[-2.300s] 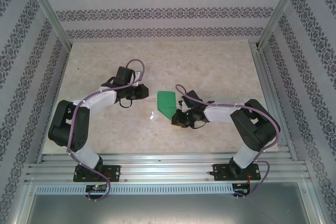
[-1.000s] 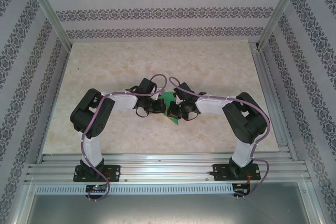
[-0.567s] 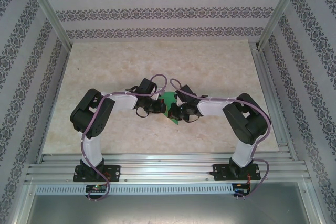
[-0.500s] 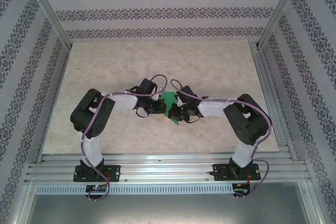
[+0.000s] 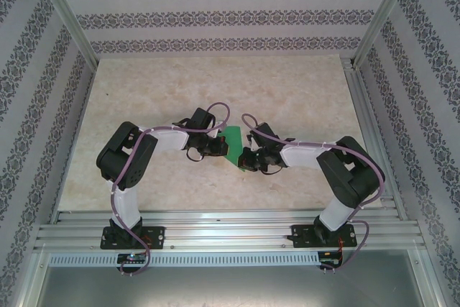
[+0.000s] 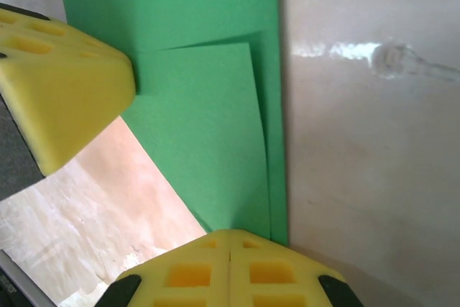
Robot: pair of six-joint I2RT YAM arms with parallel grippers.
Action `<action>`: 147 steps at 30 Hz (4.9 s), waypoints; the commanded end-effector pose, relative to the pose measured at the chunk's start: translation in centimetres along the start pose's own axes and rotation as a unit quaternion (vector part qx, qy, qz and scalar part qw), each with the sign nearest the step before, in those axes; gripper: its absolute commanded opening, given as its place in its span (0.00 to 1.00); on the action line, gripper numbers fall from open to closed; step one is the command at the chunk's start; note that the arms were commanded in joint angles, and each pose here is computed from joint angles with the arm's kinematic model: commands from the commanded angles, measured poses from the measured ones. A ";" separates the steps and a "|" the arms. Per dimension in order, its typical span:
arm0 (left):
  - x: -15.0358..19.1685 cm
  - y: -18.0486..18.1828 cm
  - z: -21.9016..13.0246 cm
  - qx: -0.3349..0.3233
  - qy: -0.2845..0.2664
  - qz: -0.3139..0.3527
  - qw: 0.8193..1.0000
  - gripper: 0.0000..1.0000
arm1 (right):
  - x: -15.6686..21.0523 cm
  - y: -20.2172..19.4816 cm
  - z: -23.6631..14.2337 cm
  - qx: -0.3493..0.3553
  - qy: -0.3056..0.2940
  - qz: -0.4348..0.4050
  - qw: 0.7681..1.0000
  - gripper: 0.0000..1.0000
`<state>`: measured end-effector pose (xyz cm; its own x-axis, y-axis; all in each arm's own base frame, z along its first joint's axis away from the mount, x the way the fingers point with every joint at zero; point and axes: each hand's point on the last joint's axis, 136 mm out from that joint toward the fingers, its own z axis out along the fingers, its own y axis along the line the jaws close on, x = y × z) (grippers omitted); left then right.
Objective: Fold a paper plane with a square sheet of paper (fold left side to right side)
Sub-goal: Third fold the triangle at the center of the table, then fourth fold the wing at the center of the table.
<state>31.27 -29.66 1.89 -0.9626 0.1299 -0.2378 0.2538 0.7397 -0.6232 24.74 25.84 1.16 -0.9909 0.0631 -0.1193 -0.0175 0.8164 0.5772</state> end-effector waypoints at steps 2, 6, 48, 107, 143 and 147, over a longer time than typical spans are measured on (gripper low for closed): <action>1.7 4.4 1.0 -0.080 0.018 -0.012 0.997 0.02 | 4.1 -5.3 -0.5 0.088 0.061 0.033 0.994 0.00; 1.6 4.3 1.0 -0.079 0.017 -0.010 0.997 0.02 | 4.4 -5.5 -0.9 0.090 0.059 0.034 0.994 0.00; -1.4 0.9 -9.4 0.021 -0.086 -0.095 0.992 0.51 | -7.2 2.8 0.5 0.046 0.007 -0.113 0.992 0.38; -2.6 -1.3 -2.7 0.060 -0.049 -0.151 0.986 0.00 | -7.1 1.7 -7.0 0.112 -0.075 -0.168 0.977 0.31; -3.0 -2.3 -3.3 0.054 -0.030 -0.172 0.983 0.00 | -5.4 3.1 1.3 0.207 -0.103 -0.343 0.911 0.28; -3.1 -2.5 -3.3 0.056 -0.030 -0.172 0.983 0.00 | -5.5 2.7 1.1 0.217 -0.107 -0.342 0.908 0.23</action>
<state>33.40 -28.95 5.57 -0.9853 -0.1683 -0.0304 -0.0901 0.6616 -0.7444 29.33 28.16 1.93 -0.7405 -0.4665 -0.4837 -0.5262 0.8503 -0.0145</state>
